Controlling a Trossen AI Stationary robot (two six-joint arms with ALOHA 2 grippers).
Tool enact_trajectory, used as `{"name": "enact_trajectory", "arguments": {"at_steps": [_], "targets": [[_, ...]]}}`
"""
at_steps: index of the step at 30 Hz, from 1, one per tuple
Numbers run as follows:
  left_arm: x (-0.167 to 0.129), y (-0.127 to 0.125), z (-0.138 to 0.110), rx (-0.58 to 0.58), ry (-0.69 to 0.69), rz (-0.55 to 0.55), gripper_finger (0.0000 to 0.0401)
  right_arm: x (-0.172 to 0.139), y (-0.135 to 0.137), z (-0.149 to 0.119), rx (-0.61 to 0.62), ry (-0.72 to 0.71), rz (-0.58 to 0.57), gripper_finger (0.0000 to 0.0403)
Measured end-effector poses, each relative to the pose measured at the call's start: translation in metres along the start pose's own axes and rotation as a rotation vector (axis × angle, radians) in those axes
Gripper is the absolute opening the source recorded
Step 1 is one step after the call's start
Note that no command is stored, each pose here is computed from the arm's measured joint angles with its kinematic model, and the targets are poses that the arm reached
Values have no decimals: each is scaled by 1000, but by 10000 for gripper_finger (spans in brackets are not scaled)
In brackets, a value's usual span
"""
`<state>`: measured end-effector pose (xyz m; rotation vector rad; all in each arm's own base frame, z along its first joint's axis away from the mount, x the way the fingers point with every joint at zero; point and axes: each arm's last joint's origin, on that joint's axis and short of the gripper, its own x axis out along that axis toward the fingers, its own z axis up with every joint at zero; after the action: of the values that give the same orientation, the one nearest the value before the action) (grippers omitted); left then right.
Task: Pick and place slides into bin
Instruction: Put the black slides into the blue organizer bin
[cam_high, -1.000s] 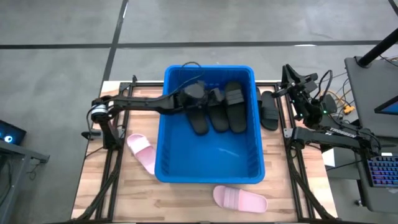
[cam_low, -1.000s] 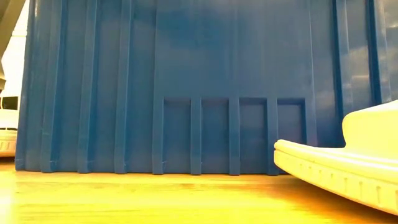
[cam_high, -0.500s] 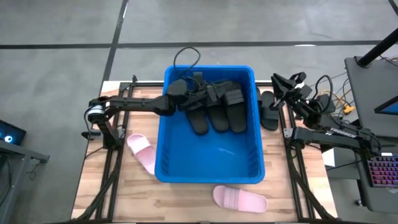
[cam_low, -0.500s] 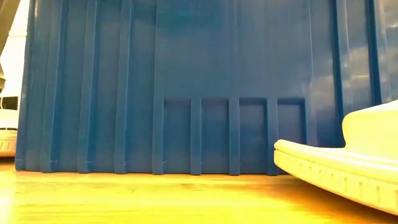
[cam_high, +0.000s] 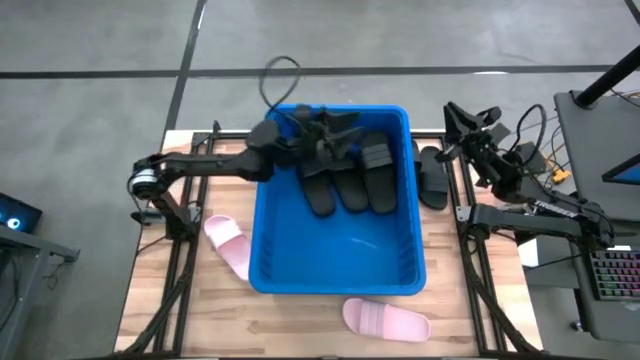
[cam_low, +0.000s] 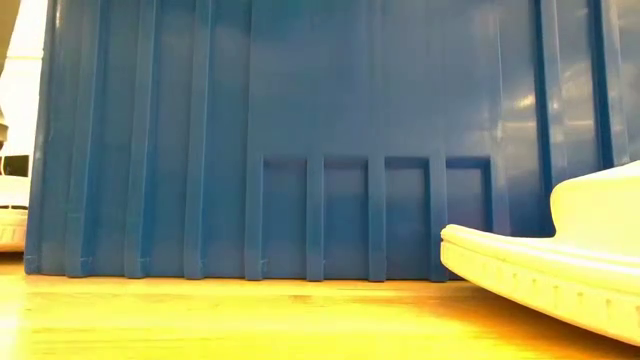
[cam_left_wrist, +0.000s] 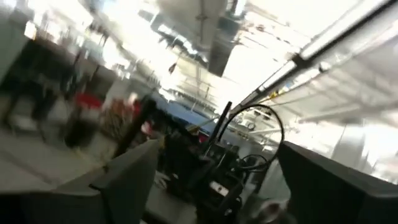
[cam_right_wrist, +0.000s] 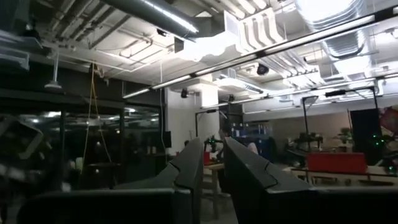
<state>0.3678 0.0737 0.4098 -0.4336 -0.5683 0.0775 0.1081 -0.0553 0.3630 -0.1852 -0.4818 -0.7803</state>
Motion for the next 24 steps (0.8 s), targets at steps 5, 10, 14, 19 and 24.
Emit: {"name": "enact_trajectory", "arguments": {"at_steps": [5,10,14,19,24], "targets": [[-11,-13,23,216,114,-1,245,10,2,8,-39,106,17,57],[-37,-26,47,322,326,64,161,20,3,26,76,145,21,57],[-56,-37,66,392,388,68,88,29,2,48,122,136,18,57],[-87,-48,87,487,393,50,9,36,-1,59,110,319,-89,57],[-129,-47,95,525,364,163,10,34,-3,65,33,554,-82,59]]}}
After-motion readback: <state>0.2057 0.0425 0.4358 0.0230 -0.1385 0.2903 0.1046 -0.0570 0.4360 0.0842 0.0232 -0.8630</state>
